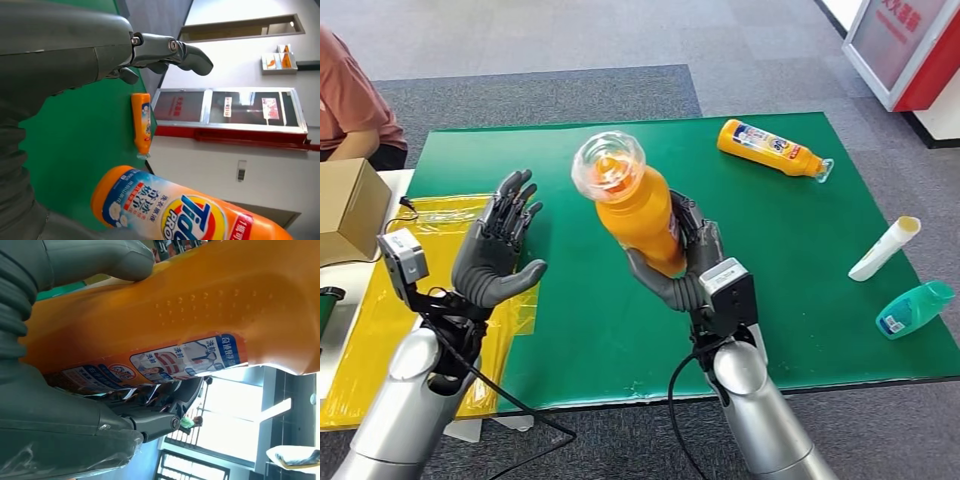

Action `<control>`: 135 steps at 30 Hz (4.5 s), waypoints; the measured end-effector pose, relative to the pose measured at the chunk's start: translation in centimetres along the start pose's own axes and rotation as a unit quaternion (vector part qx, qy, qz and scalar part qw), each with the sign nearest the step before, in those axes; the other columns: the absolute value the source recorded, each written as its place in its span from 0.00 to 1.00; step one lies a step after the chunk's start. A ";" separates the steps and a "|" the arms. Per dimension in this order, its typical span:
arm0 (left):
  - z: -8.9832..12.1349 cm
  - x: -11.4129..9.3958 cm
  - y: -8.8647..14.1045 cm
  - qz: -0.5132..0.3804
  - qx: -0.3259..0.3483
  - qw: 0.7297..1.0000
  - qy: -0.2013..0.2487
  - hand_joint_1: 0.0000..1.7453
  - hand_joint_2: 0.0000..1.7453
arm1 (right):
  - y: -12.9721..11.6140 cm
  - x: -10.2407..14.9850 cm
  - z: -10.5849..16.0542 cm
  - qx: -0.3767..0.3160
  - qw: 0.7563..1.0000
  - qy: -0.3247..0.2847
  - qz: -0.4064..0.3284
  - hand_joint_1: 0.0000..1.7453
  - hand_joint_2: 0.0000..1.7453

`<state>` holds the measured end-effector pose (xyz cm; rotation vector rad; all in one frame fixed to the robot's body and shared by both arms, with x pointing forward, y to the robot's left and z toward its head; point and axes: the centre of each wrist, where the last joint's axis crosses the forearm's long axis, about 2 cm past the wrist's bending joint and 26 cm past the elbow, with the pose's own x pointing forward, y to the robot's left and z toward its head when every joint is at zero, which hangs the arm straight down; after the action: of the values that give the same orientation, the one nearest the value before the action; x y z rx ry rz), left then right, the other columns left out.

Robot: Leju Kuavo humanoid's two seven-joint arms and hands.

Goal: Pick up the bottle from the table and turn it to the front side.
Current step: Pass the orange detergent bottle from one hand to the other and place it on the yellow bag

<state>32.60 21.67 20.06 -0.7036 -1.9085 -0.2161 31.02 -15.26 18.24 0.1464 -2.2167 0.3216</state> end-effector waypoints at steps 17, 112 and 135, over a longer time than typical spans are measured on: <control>-2.8 0.9 -2.6 0.088 -0.102 0.991 0.012 0.00 1.00 | 0.0 -1.3 -1.1 0.002 0.999 0.010 0.035 1.00 1.00; -1.4 3.4 -3.4 -0.126 0.036 0.983 -0.125 1.00 1.00 | -1.1 -3.1 0.1 -0.027 0.995 0.096 -0.030 0.00 1.00; 1.7 4.6 -2.2 -0.743 0.174 0.639 -0.101 1.00 1.00 | -2.9 -2.5 0.9 -0.062 0.993 0.098 -0.014 0.00 1.00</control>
<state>28.70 22.34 23.67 1.3307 -2.1789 -0.7574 32.48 -18.36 16.28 0.0755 -2.0307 0.1741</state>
